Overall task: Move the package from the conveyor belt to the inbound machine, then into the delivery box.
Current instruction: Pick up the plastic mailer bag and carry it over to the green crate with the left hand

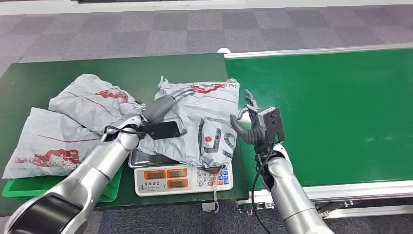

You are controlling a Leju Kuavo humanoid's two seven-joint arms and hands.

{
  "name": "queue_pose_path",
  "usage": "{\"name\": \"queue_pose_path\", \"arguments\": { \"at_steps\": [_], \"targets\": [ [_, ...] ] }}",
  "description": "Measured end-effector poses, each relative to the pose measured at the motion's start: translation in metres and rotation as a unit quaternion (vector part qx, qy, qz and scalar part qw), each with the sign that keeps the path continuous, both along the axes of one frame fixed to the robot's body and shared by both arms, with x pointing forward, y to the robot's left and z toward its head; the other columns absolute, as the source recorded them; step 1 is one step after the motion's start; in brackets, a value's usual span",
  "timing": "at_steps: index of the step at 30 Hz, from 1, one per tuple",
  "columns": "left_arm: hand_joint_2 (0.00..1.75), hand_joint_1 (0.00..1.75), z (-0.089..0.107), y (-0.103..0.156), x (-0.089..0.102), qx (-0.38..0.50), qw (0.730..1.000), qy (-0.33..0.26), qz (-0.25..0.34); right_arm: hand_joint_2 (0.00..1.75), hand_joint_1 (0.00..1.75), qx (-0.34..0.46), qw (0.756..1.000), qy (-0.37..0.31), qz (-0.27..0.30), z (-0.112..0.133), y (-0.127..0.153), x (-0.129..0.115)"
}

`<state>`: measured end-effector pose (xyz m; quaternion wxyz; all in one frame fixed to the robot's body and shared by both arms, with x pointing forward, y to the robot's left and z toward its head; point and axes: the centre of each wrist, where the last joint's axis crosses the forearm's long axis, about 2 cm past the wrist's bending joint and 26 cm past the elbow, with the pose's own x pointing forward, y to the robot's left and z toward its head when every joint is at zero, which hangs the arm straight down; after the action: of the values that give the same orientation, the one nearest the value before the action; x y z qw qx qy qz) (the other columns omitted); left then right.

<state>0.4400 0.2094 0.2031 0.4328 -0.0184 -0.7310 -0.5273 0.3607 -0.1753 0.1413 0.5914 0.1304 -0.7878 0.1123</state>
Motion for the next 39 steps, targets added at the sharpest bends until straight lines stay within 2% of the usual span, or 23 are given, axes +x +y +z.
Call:
{"name": "queue_pose_path", "arguments": {
  "at_steps": [3, 5, 8, 14, 21, 25, 29, 32, 35, 39],
  "targets": [
    [1.75, 0.00, 0.011, -0.010, 0.012, 0.066, 0.990, 0.093, -0.084, 1.75, 0.00, 0.001, 1.000, 0.009, 0.008, -0.005, -0.001, -0.004],
    [1.75, 0.00, 0.016, -0.013, 0.017, 0.108, 0.970, 0.176, -0.131, 1.75, 0.00, 0.003, 1.000, 0.012, 0.016, -0.004, -0.001, -0.003],
    [1.75, 0.00, 0.016, -0.016, 0.017, 0.159, 0.939, 0.255, -0.165, 1.75, 0.00, 0.011, 0.999, 0.017, 0.027, -0.001, 0.000, 0.000],
    [1.75, 0.00, 0.005, -0.024, 0.014, 0.217, 0.924, 0.273, -0.158, 1.75, 0.00, 0.022, 0.999, 0.023, 0.039, 0.001, 0.004, 0.001],
    [1.75, 0.01, -0.004, -0.031, 0.012, 0.231, 0.937, 0.227, -0.133, 1.75, 0.00, 0.027, 0.998, 0.024, 0.049, -0.002, 0.004, -0.001],
    [1.75, 1.75, -0.011, -0.030, 0.009, 0.228, 0.940, 0.215, -0.137, 1.75, 0.00, 0.032, 0.998, 0.025, 0.054, -0.006, 0.004, -0.004],
    [1.75, 1.75, -0.014, -0.030, 0.008, 0.219, 0.948, 0.185, -0.135, 1.75, 0.00, 0.037, 0.997, 0.026, 0.056, -0.010, 0.004, -0.007],
    [1.75, 1.75, -0.010, -0.035, 0.010, 0.204, 0.962, 0.126, -0.129, 1.75, 0.00, 0.046, 0.997, 0.029, 0.055, -0.014, 0.003, -0.011],
    [1.75, 1.75, 0.006, -0.047, 0.011, 0.184, 0.971, 0.071, -0.132, 1.75, 0.00, 0.053, 0.996, 0.036, 0.055, -0.021, -0.001, -0.018],
    [1.75, 1.75, 0.041, -0.057, 0.010, 0.153, 0.976, 0.015, -0.153, 1.75, 0.00, 0.056, 0.996, 0.042, 0.055, -0.032, -0.008, -0.027]
  ]
}}
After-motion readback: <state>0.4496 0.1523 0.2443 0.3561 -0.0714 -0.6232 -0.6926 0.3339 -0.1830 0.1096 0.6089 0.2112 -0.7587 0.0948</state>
